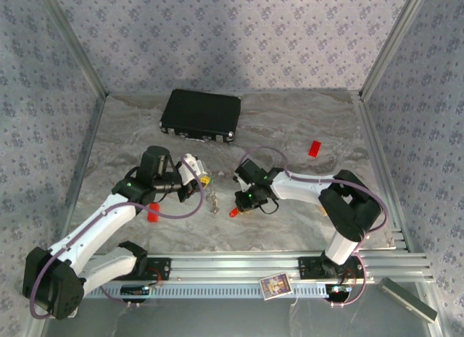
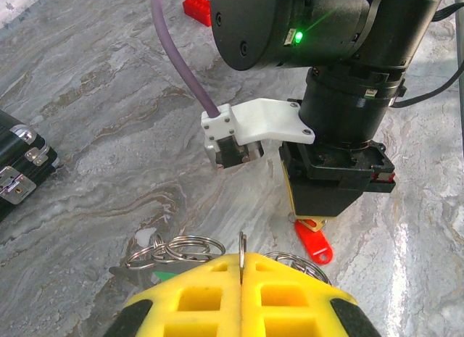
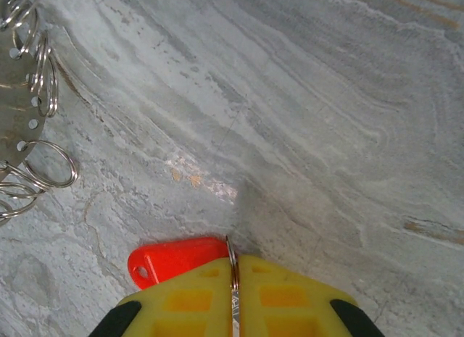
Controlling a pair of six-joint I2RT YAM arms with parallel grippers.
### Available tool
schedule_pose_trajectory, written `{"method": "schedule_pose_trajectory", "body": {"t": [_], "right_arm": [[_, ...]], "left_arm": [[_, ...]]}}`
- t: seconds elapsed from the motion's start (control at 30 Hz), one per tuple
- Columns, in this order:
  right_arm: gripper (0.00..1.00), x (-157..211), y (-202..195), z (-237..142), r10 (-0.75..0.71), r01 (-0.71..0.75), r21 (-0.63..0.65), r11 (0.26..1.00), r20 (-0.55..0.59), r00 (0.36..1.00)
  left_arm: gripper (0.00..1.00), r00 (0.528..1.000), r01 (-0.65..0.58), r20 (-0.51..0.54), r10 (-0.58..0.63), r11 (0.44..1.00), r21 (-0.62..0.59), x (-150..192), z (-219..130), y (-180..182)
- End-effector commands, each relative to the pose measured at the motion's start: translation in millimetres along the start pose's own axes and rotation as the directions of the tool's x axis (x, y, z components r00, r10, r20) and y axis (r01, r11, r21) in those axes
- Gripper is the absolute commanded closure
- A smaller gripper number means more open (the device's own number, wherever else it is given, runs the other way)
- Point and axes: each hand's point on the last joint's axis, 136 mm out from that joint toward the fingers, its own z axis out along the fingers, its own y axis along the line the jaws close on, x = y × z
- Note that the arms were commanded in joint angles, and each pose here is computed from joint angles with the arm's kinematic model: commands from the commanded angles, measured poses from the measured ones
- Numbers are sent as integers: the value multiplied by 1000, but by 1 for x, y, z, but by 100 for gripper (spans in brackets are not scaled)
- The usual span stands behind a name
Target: Put the keys on the keyring
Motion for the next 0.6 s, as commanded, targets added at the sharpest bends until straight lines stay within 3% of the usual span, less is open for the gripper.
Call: {"method": "schedule_pose_trajectory", "body": {"t": [0.0,0.2,0.3,0.57], "right_arm": [[96,1,-3,-2,20,-20,14,1000,-19,1000],[100,-4,3,-11,-36,36,10,999,12,999],[100,-12,12,-24,-103,104,-5,995,86,991],[100,-27,45,-76,-344,361,11,932,335,877]], "left_arm": [[100,1000,-17,5,17,999,33,-2,2,-6],[100,1000,-11,9,11,999,33,-3,2,-6],[100,1000,-3,19,3,999,33,-6,1,-6],[100,999,16,51,-19,999,45,-14,1,-7]]}}
